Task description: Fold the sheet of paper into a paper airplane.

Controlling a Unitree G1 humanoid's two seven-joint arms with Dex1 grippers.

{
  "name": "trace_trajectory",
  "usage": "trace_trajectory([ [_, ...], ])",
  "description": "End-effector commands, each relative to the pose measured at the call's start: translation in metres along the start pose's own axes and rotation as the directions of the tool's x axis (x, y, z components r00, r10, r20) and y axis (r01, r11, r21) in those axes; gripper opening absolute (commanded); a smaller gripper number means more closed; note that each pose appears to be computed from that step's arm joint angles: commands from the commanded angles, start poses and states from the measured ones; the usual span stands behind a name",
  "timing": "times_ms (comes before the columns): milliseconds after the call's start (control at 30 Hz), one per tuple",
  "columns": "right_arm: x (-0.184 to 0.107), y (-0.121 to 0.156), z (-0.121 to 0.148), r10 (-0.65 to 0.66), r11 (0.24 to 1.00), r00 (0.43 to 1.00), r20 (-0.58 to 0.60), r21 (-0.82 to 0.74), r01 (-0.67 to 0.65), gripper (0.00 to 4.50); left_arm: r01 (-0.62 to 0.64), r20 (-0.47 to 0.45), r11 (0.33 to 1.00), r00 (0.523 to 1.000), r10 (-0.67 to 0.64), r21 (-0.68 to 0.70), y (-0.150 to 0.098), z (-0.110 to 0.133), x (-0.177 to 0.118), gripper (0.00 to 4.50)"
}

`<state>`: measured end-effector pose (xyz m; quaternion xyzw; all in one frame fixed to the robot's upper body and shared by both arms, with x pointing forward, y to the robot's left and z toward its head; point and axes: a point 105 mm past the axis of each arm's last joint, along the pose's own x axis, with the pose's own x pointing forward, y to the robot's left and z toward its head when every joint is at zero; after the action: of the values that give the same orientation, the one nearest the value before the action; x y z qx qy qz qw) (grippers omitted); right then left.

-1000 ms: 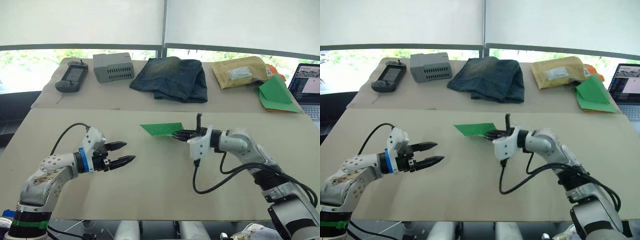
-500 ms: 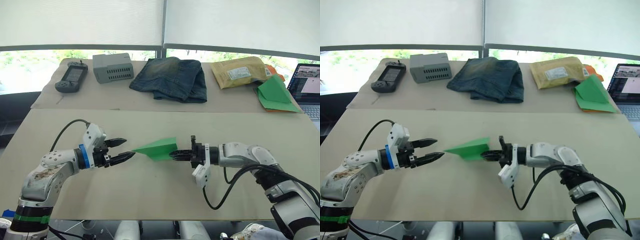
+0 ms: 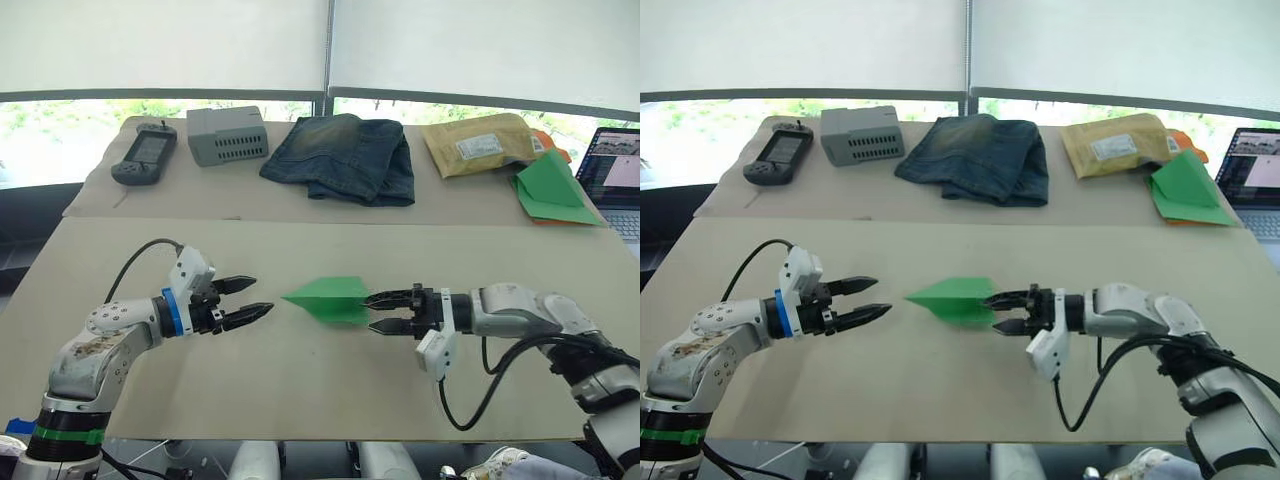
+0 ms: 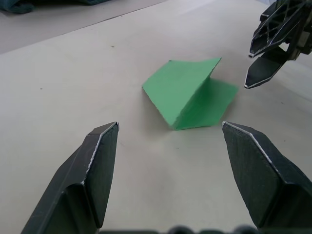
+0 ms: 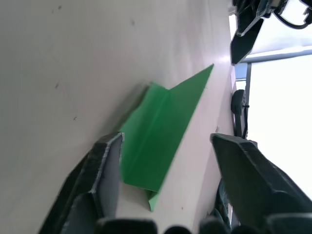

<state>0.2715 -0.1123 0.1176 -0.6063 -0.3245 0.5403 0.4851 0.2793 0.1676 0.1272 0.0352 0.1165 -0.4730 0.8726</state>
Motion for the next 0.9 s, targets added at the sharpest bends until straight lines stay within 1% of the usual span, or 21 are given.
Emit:
trace_trajectory([
  [33, -0.013, -0.042, -0.004, -0.152, 0.987, 0.986, -0.063, 0.043, 0.154, 4.34, 0.015, 0.025, 1.0, 1.0, -0.015, 0.021, -0.002, 0.007, 0.0, 3.58],
  [67, -0.015, -0.047, -0.006, -0.177, 0.98, 0.981, -0.082, 0.078, 0.183, 4.34, 0.015, 0.025, 1.0, 1.0, -0.015, 0.022, -0.002, 0.007, 0.0, 3.58],
  [100, -0.017, -0.06, -0.013, -0.231, 0.955, 0.965, -0.124, 0.159, 0.249, 4.34, 0.015, 0.025, 1.0, 1.0, -0.016, 0.024, -0.002, 0.008, 0.0, 3.58],
  [167, -0.018, -0.072, -0.025, -0.277, 0.897, 0.941, -0.192, 0.299, 0.325, 4.34, 0.014, 0.027, 1.0, 1.0, -0.015, 0.026, -0.001, 0.009, 0.001, 3.58],
  [200, -0.017, -0.076, -0.032, -0.299, 0.844, 0.928, -0.224, 0.392, 0.366, 4.07, 0.014, 0.027, 0.999, 1.0, -0.015, 0.029, 0.0, 0.009, 0.002, 3.58],
  [267, -0.009, -0.068, -0.044, -0.255, 0.751, 0.924, -0.285, 0.543, 0.375, 3.51, 0.013, 0.028, 0.999, 1.0, -0.014, 0.037, 0.0, 0.01, 0.004, 3.58],
  [300, -0.007, -0.065, -0.047, -0.232, 0.716, 0.924, -0.303, 0.589, 0.373, 3.21, 0.013, 0.028, 0.999, 1.0, -0.014, 0.042, 0.0, 0.011, 0.005, 3.58],
  [367, 0.003, -0.048, -0.055, -0.169, 0.547, 0.922, -0.347, 0.745, 0.381, 2.53, 0.008, 0.018, 0.999, 1.0, -0.009, 0.05, 0.001, 0.011, 0.007, 3.58],
  [400, 0.007, -0.043, -0.057, -0.164, 0.475, 0.919, -0.358, 0.788, 0.392, 2.17, 0.011, 0.011, 0.998, 1.0, -0.011, 0.054, 0.0, 0.01, 0.008, 3.58],
  [433, 0.01, -0.039, -0.059, -0.162, 0.369, 0.912, -0.377, 0.834, 0.41, 1.83, 0.021, 0.001, 0.998, 1.0, -0.021, 0.057, -0.002, 0.009, 0.01, 3.58],
  [467, 0.013, -0.034, -0.06, -0.161, 0.291, 0.909, -0.384, 0.862, 0.416, 1.45, 0.028, -0.005, 0.998, 1.0, -0.028, 0.059, -0.004, 0.009, 0.011, 3.58],
  [500, 0.018, -0.029, -0.058, -0.152, 0.221, 0.913, -0.38, 0.887, 0.406, 1.18, 0.037, -0.009, 0.997, 0.999, -0.036, 0.06, -0.005, 0.009, 0.012, 3.58],
  [533, 0.022, -0.025, -0.054, -0.139, 0.172, 0.921, -0.365, 0.907, 0.385, 0.83, 0.042, -0.012, 0.997, 0.999, -0.041, 0.063, -0.006, 0.009, 0.013, 3.58],
  [600, 0.029, -0.021, -0.043, -0.119, 0.15, 0.937, -0.327, 0.927, 0.343, 0.06, 0.049, -0.017, 0.997, 0.999, -0.048, 0.067, -0.006, 0.01, 0.015, 3.58],
  [733, 0.038, -0.01, -0.026, -0.075, 0.128, 0.957, -0.28, 0.949, 0.288, 0.01, 0.061, -0.018, 0.996, 0.998, -0.06, 0.072, -0.007, 0.012, 0.017, 3.58],
  [800, 0.042, 0.003, -0.024, -0.047, 0.088, 0.954, -0.295, 0.95, 0.298, 0.01, 0.071, -0.019, 0.995, 0.997, -0.07, 0.076, -0.007, 0.013, 0.019, 3.58],
  [900, 0.045, 0.018, -0.023, -0.015, 0.052, 0.949, -0.316, 0.947, 0.316, 0.01, 0.09, -0.02, 0.993, 0.996, -0.089, 0.079, -0.01, 0.014, 0.023, 3.58],
])
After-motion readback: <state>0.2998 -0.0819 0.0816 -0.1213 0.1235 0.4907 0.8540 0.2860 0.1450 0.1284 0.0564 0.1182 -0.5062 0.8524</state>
